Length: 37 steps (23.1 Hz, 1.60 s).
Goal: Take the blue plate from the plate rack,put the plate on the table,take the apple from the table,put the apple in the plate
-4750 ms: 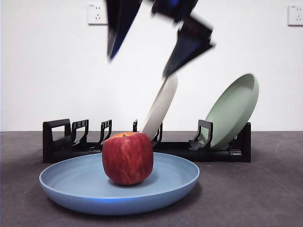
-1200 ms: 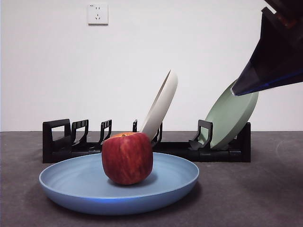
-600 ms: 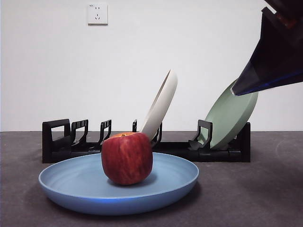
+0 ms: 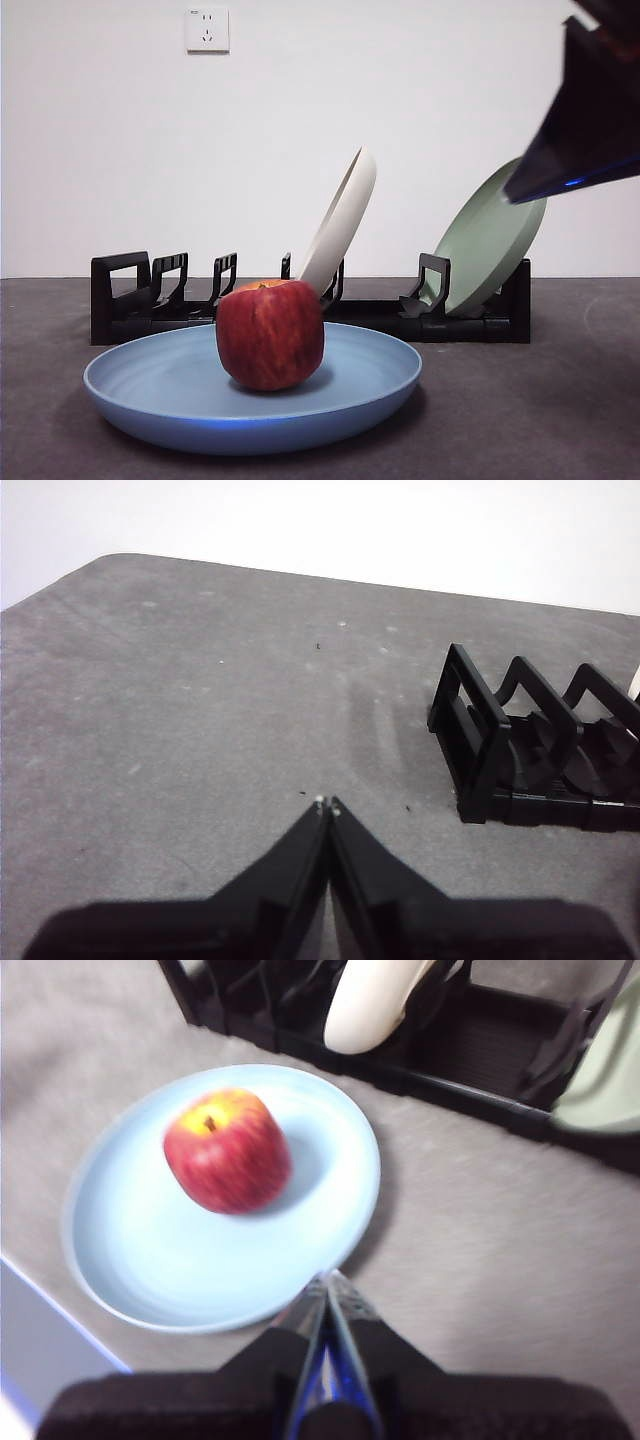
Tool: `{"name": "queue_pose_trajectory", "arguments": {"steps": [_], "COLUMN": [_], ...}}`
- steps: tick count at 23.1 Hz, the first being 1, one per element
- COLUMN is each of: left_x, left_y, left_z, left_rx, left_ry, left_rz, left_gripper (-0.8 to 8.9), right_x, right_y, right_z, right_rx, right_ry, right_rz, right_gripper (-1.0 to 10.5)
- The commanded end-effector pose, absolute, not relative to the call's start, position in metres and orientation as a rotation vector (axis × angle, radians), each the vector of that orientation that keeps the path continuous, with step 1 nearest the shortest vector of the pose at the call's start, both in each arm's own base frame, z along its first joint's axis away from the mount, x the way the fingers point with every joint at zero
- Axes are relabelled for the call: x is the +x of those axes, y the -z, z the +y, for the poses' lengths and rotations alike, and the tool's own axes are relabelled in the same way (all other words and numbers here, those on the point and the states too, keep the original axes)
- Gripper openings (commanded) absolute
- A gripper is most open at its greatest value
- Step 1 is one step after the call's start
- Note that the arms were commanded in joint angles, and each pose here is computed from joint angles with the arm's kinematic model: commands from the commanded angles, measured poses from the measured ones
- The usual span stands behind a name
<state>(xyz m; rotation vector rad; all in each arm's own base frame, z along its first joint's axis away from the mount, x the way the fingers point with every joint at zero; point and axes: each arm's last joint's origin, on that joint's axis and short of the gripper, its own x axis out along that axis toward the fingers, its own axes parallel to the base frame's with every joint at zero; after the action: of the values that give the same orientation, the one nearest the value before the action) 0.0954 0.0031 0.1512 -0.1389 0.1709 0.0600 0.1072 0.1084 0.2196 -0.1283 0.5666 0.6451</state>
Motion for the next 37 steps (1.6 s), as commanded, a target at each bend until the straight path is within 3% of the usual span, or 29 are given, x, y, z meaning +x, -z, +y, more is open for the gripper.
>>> {"name": "queue_pose_trajectory", "arguments": {"steps": [1, 6, 10, 13, 19, 37], "left_x": [0.096, 0.096, 0.096, 0.096, 0.096, 0.096], "left_y": [-0.147, -0.147, -0.147, -0.147, -0.147, -0.147], "left_z": [0.003, 0.003, 0.003, 0.003, 0.003, 0.003], "left_rx": [-0.131, -0.131, -0.131, -0.131, -0.131, -0.131], "left_ry": [-0.063, -0.063, -0.062, -0.062, -0.062, -0.062], "left_rz": [0.18, 0.18, 0.18, 0.18, 0.18, 0.178], "left_gripper": [-0.01, -0.01, -0.01, -0.02, -0.01, -0.01], "right_x": [0.108, 0.106, 0.099, 0.099, 0.098, 0.095], "right_y": [-0.227, -0.233, -0.212, -0.185, -0.154, -0.148], "right_z": [0.095, 0.046, 0.022, 0.016, 0.015, 0.015], "right_rx": [-0.269, -0.169, -0.094, -0.082, -0.045, -0.03], "right_ry": [-0.588, -0.332, -0.225, -0.192, -0.175, -0.189], "right_rz": [0.444, 0.308, 0.157, 0.094, 0.125, 0.174], "right_gripper": [-0.1, -0.1, 0.0, 0.0, 0.0, 0.0]}}
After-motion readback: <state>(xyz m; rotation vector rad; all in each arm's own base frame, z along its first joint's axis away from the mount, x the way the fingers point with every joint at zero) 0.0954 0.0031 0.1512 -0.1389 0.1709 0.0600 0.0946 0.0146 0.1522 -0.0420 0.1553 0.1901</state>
